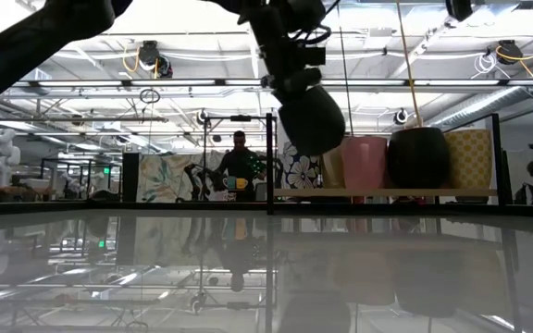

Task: Place coffee mugs
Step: Put the black mug on the shelf

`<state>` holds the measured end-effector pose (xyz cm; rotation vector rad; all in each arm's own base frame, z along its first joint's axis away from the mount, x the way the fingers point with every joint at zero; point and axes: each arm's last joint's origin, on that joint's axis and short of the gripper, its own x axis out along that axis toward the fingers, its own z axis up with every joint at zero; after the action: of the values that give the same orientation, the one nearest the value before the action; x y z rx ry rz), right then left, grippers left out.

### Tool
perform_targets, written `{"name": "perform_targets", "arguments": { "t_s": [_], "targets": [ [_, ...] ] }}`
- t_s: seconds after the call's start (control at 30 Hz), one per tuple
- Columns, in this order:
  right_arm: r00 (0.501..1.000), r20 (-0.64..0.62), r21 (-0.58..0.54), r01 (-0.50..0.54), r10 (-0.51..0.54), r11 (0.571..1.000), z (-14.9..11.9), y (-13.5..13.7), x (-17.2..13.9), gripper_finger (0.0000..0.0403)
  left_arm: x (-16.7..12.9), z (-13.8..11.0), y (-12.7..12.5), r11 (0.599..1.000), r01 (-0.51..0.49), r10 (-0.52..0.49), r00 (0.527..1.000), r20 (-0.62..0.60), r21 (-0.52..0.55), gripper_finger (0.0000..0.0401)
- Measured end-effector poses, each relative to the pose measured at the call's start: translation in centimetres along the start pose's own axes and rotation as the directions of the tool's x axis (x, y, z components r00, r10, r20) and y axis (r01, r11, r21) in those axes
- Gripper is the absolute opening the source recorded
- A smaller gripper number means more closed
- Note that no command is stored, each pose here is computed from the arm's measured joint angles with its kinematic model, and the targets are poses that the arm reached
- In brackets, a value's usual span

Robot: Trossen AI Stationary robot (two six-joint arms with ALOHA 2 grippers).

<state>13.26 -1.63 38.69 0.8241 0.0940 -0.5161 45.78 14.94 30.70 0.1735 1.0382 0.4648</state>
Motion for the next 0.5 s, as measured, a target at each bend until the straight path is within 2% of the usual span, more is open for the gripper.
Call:
{"name": "perform_targets", "arguments": {
  "t_s": [0.17,0.5],
  "targets": [
    [0.996,-0.079,-0.024,-0.038,0.036,0.999,-0.5,0.3,0.6,0.0,0.4,-0.3,1.6,0.997,-0.072,0.071,0.997,-0.016,-0.042,0.0034],
    [0.973,-0.199,-0.062,-0.13,0.115,0.99,-1.2,0.9,0.9,0.0,2.7,-0.8,2.4,0.994,-0.083,0.079,0.996,-0.048,-0.077,0.004]
  ]
}}
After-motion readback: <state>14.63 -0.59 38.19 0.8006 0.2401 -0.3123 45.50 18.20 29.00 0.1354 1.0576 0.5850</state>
